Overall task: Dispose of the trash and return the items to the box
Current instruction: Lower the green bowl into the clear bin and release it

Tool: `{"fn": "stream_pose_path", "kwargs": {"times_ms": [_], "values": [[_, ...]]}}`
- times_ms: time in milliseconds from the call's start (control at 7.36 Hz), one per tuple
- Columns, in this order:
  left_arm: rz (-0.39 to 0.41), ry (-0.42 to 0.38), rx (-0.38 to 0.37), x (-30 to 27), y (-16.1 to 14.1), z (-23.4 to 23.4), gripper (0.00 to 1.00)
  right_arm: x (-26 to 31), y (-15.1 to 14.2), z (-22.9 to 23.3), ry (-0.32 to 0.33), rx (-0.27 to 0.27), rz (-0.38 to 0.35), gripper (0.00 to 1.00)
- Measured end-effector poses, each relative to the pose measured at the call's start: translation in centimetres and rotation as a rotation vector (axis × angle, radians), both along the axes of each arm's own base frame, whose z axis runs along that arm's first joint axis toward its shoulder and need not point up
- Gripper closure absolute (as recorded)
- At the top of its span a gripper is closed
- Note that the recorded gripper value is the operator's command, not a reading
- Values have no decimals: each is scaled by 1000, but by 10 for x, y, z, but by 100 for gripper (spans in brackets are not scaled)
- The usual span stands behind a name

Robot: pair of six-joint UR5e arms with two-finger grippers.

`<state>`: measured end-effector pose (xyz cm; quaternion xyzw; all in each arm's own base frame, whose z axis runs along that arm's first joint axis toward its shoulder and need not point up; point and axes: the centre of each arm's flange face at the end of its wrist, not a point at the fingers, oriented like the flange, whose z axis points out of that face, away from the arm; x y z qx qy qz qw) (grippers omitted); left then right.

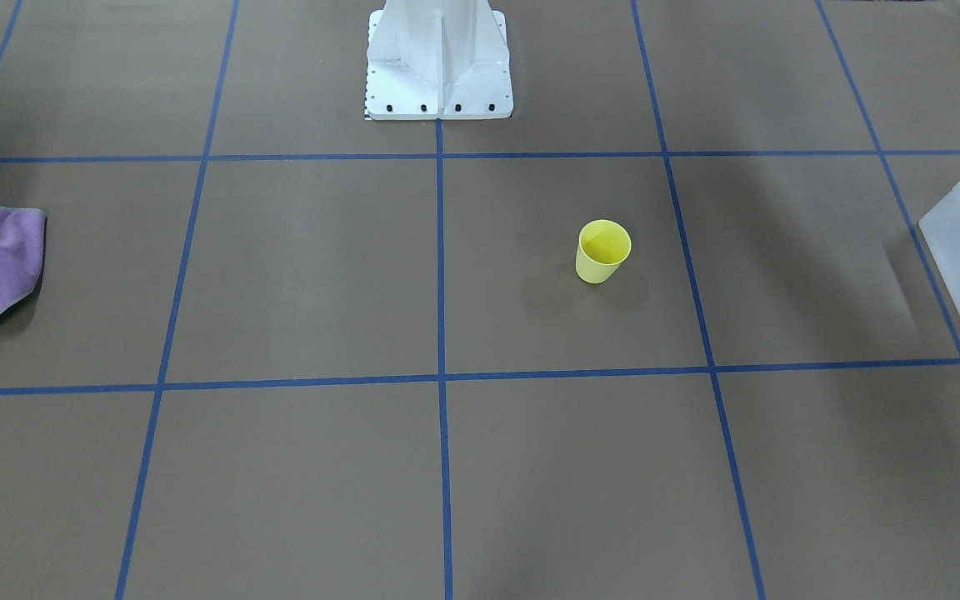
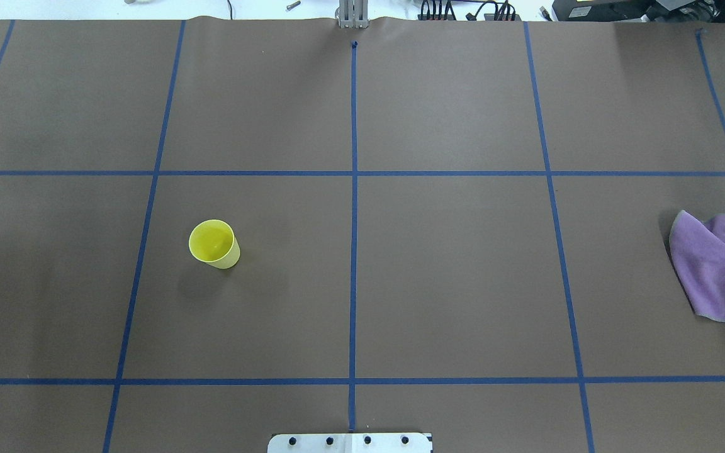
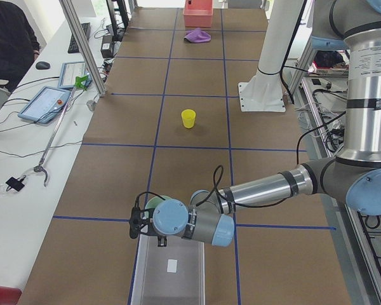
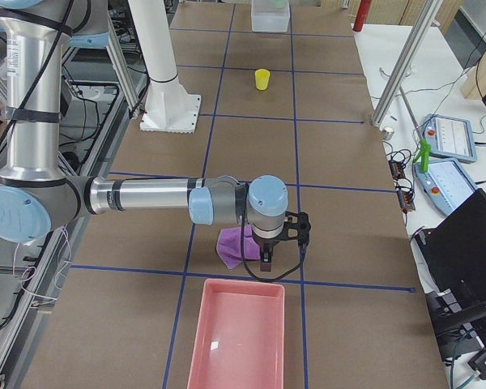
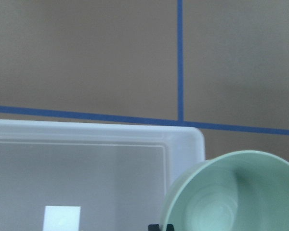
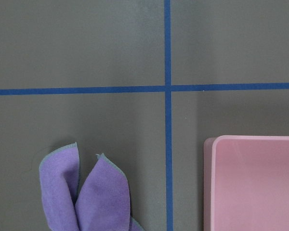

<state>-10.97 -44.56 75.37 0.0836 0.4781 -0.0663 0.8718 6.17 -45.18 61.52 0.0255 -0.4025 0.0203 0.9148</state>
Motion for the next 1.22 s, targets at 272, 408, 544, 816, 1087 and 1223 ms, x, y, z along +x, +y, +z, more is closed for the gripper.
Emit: {"fn": "stream_pose_path", "kwargs": {"times_ms": [272, 408, 544, 816, 1087, 1223], "values": [[15, -4, -28, -4, 13, 34, 100, -2, -1, -1, -1, 1, -4, 0], [17, -4, -49, -4, 17, 47, 100, -2, -1, 0, 0, 1, -5, 0], [17, -3, -69, -3, 19, 57, 100, -2, -1, 0, 0, 2, -6, 0], [18, -1, -98, -2, 22, 69, 100, -3, 0, 0, -1, 0, -6, 0], [23, 0, -124, 1, 24, 79, 100, -3, 0, 1, -1, -2, -7, 0], [18, 0, -148, 4, 21, 80, 100, -4, 1, 1, -1, -3, -8, 0]]}}
